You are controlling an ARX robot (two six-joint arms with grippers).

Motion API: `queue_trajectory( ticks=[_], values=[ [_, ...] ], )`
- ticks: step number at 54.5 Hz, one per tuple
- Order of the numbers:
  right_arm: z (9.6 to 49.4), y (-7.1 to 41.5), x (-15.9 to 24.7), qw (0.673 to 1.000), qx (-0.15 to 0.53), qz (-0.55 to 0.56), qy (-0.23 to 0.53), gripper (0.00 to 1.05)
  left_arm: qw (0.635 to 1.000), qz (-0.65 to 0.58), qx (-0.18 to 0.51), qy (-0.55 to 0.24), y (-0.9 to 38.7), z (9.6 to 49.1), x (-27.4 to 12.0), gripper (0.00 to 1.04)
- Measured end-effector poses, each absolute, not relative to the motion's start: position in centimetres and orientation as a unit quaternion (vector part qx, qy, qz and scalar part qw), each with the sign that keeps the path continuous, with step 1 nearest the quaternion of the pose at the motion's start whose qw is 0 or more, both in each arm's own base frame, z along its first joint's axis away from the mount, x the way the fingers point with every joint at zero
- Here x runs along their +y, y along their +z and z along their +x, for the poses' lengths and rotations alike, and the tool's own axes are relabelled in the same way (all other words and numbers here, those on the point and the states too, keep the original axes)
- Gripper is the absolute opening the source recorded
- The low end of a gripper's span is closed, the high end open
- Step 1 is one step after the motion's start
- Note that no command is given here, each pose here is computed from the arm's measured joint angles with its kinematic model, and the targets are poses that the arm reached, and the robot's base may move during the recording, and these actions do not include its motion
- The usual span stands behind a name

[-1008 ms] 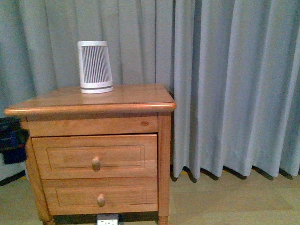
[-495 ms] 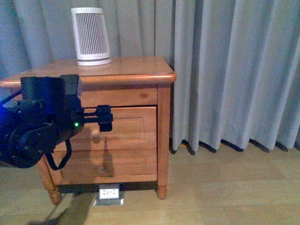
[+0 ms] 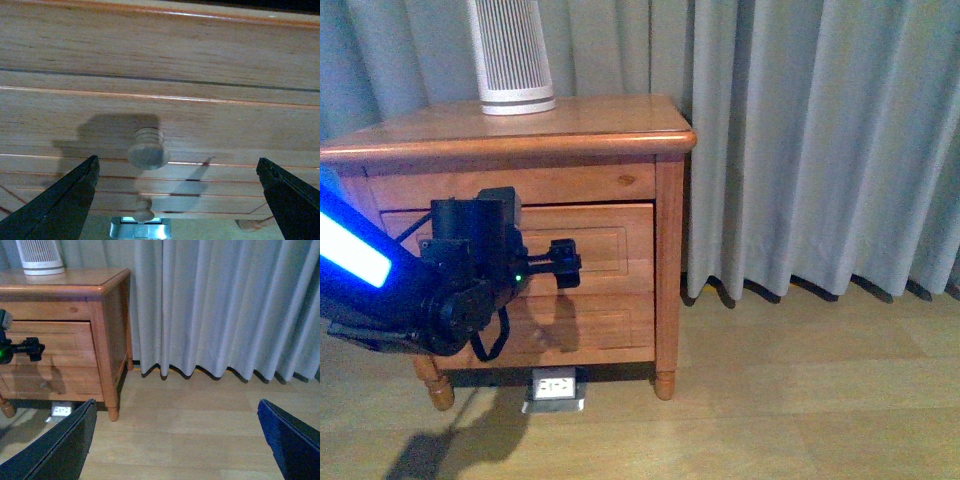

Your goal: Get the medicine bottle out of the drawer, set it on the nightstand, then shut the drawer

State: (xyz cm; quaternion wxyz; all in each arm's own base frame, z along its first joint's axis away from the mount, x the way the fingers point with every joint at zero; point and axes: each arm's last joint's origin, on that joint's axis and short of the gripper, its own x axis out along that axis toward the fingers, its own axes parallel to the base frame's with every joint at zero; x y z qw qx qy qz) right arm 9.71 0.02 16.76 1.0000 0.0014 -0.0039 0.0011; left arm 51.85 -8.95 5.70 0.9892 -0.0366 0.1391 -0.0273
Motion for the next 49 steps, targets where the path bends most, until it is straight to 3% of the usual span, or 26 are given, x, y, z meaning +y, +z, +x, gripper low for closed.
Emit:
queue_trajectory(
  ticks=[10,44,49],
  values=[
    [9.71,16.76,0.02,1.0,-0.004,0.001,0.001,0.98,0.99,-0.025,0.135,-0.026,5.19,52.45,-9.04,0.97],
    [9.71,16.76,0.02,1.0,-0.004,0.001,0.001,0.98,0.992,-0.003,0.124,-0.015,5.16,52.69,-8.47,0.03],
    [9.71,16.76,0.02,1.0,-0.004,0.001,0.001,0.98,0.992,-0.003,0.122,-0.019,5.2,52.7,-8.53,0.03]
  ],
)
